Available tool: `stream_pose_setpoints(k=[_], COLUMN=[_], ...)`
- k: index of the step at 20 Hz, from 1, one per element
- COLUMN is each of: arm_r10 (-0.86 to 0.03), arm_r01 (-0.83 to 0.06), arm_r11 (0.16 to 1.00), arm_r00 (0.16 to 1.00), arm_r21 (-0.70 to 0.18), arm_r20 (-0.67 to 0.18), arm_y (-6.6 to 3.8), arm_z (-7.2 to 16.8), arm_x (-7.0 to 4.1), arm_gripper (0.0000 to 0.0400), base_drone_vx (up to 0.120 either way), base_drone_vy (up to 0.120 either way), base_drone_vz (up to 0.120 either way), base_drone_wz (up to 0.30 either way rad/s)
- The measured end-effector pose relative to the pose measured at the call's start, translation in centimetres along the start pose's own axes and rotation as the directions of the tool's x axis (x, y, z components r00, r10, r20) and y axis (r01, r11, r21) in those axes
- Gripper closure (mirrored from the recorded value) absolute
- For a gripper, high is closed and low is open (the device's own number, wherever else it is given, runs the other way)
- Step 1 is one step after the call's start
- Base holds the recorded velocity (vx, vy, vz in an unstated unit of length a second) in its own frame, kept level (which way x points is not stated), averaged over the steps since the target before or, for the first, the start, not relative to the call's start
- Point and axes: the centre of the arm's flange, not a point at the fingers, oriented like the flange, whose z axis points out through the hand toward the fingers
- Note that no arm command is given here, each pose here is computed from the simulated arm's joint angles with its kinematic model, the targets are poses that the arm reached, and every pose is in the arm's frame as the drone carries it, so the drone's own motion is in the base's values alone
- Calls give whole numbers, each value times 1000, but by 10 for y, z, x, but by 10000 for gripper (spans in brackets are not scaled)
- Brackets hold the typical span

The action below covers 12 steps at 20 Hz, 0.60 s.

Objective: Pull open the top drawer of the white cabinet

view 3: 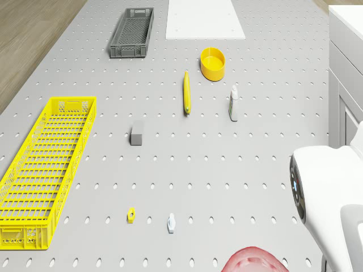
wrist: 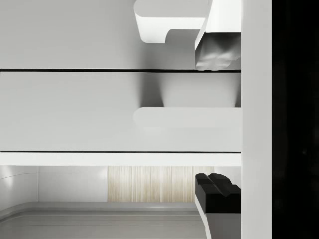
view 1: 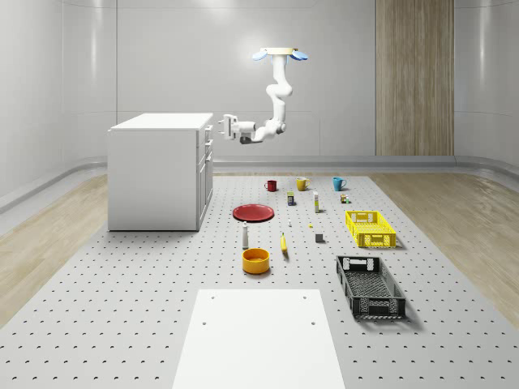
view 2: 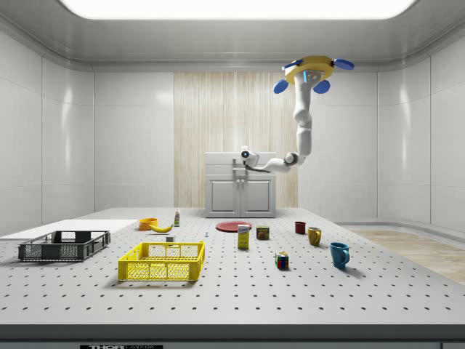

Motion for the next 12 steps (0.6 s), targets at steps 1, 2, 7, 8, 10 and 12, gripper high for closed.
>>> stream_pose_setpoints(k=[1, 2, 7, 8, 10, 12], arm_r10=[0, 0, 0, 0, 0, 0], arm_r01=[0, 0, 0, 0, 0, 0], arm_r11=[1000, 1000, 1000, 1000, 1000, 1000], arm_r00=[1000, 1000, 1000, 1000, 1000, 1000], arm_r21=[1, 1, 1, 1, 0, -3], arm_r20=[-1, -1, -1, 0, 1, 4], arm_y=[0, 0, -1, -1, 0, 1], arm_z=[3, 6, 21, 24, 30, 35], arm_x=[0, 0, 1, 0, 0, -1], arm_gripper=[95, 95, 95, 95, 95, 95], base_drone_vx=[0, 0, 0, 0, 0, 0], base_drone_vy=[0, 0, 0, 0, 0, 0], base_drone_vz=[0, 0, 0, 0, 0, 0], base_drone_wz=[0, 0, 0, 0, 0, 0])
